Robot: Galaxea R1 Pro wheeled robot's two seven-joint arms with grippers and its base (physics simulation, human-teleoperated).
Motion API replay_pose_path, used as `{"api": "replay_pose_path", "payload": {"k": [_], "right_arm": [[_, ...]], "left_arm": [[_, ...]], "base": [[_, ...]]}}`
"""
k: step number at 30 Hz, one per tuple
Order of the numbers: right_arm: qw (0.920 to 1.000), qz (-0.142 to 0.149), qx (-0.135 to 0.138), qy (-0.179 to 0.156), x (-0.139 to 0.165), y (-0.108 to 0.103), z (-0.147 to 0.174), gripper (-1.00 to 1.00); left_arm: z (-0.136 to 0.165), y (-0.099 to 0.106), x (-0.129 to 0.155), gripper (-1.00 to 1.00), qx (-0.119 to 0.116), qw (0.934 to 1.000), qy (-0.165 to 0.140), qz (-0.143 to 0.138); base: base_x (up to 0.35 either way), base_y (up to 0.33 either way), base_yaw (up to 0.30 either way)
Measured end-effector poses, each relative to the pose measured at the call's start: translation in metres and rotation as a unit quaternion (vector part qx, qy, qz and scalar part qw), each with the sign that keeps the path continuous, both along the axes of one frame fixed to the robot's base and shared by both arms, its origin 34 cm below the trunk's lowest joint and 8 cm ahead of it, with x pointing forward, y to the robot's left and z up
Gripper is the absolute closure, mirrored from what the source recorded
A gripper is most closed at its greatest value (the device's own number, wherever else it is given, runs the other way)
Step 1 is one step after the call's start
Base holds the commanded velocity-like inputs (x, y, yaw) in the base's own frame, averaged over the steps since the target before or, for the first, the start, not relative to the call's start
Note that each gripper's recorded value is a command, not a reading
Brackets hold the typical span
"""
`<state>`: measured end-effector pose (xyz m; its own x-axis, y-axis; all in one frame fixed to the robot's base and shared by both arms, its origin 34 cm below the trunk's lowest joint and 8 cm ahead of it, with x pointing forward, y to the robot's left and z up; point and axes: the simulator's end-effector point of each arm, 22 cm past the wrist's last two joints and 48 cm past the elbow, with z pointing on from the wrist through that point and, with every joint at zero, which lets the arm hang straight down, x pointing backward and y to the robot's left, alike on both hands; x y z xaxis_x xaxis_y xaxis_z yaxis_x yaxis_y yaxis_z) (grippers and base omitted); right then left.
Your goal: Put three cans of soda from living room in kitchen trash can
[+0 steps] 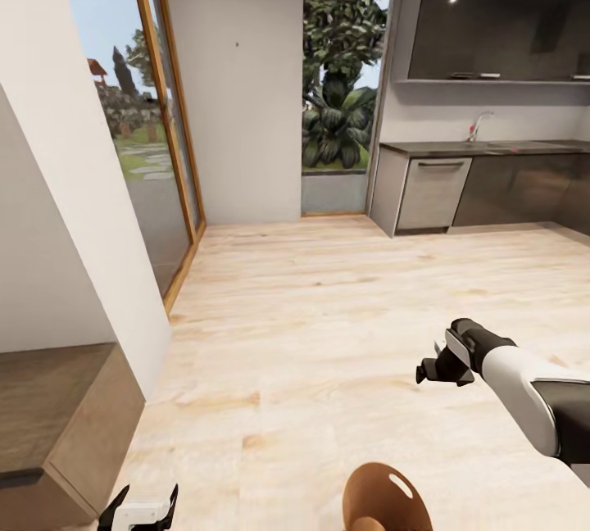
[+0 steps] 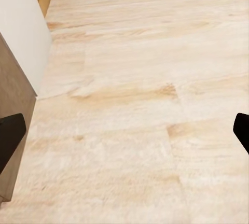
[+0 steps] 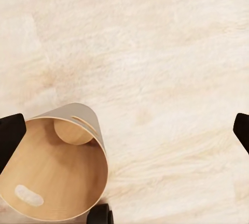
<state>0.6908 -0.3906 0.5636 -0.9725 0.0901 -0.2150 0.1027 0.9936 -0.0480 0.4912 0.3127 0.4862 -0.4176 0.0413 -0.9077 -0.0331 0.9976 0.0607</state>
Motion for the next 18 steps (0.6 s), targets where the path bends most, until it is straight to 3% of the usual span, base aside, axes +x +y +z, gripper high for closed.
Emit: {"api": "replay_pose_path", "payload": {"k": [18], "right_arm": [[1.0,0.003,0.0,0.0,-0.007,0.003,-0.038,-1.0]], "left_arm": [[-0.038,0.0,-0.007,-1.0,0.0,1.0,0.0,0.0]], "base": [[0.0,0.0,0.0]]}}
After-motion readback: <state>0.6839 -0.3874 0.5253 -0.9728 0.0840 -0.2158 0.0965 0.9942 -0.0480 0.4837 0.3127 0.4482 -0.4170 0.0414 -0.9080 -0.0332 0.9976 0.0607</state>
